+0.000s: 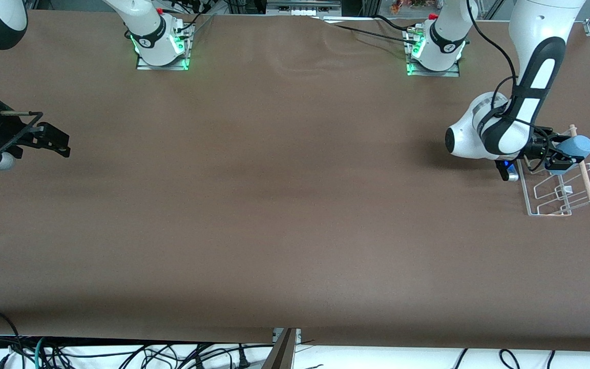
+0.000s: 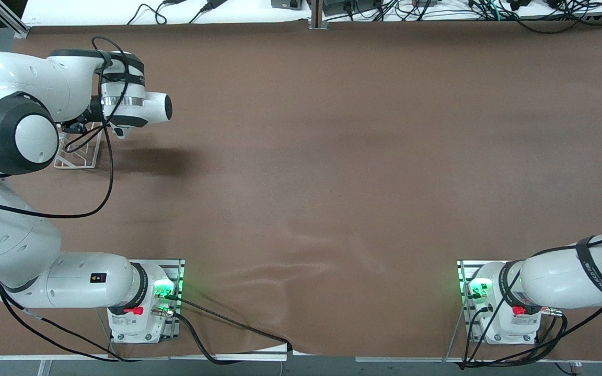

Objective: Transfer cup to left arm and place on rack
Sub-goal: 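Lower the cup into the white wire rack with the left gripper, then open the left gripper and raise it away from the rack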

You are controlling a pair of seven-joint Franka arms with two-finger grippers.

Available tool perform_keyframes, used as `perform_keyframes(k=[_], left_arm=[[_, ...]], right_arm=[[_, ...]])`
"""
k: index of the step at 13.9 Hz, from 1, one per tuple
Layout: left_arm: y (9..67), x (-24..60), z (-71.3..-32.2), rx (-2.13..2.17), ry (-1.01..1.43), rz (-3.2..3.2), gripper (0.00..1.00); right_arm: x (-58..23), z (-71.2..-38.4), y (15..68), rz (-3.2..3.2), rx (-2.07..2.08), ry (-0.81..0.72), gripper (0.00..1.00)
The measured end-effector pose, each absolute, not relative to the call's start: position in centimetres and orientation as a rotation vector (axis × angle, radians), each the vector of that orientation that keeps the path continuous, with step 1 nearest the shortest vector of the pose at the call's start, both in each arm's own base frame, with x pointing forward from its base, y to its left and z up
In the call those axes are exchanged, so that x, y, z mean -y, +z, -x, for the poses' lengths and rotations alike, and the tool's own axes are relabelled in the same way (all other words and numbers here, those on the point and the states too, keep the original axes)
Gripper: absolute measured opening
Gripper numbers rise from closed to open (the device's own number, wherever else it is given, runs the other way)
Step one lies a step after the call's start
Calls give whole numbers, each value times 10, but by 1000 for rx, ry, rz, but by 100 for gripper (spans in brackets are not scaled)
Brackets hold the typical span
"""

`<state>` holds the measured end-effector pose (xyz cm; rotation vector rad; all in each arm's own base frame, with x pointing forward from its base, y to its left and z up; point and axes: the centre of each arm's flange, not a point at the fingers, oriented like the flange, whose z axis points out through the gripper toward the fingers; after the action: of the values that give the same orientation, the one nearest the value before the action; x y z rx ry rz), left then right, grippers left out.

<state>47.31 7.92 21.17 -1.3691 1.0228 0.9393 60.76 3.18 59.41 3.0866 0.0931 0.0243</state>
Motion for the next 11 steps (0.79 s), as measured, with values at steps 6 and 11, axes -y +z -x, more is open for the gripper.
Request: perform_keyframes(k=[6,11], left_arm=[[191,-79,-471,-1054,925,1313,77],[181,-80,-468,-1053,919,1310,77]], right_arm=[[-33,-608,594,-3087,-97,23,100],[-34,-608,594,-3087,-99,23,100]])
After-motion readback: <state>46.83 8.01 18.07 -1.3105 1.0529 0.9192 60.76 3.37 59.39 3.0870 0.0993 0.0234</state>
